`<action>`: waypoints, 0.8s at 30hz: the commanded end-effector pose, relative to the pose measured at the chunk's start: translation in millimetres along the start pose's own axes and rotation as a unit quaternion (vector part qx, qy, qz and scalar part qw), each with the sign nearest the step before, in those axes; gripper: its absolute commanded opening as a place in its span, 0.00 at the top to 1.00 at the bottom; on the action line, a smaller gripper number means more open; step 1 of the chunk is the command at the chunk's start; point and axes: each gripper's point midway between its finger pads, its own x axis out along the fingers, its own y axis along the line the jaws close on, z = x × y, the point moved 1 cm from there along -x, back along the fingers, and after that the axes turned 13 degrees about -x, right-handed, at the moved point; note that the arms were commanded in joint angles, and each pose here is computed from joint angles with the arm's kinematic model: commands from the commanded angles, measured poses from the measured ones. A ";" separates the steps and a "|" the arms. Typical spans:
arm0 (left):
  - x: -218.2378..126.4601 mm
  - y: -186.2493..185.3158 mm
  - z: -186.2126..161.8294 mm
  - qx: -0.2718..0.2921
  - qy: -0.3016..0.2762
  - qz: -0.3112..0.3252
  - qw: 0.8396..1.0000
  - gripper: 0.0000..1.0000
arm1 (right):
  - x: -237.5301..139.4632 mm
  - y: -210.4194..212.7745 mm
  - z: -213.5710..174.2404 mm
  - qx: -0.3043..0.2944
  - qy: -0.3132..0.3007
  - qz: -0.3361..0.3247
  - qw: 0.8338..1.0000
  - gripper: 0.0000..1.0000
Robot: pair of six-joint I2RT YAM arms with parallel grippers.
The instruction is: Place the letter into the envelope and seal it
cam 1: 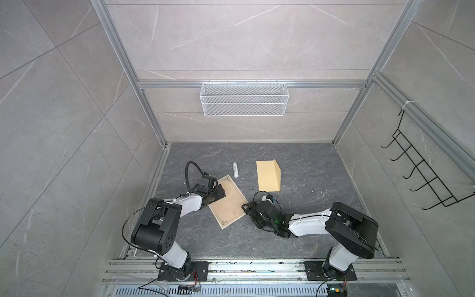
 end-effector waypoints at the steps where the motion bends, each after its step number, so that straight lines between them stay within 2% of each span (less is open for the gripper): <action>1: 2.6 23.8 -17.2 -0.010 0.027 0.036 0.999 0.36 | 7.5 3.9 5.2 0.025 -0.009 0.012 1.000 0.18; 11: 4.4 25.2 -20.8 -0.018 0.033 0.032 0.999 0.37 | 15.6 -6.4 11.8 0.035 -0.020 0.002 0.999 0.20; 24: 6.1 26.7 -23.9 -0.024 0.038 0.032 0.998 0.37 | 30.3 -2.9 14.2 0.049 -0.022 0.027 0.998 0.20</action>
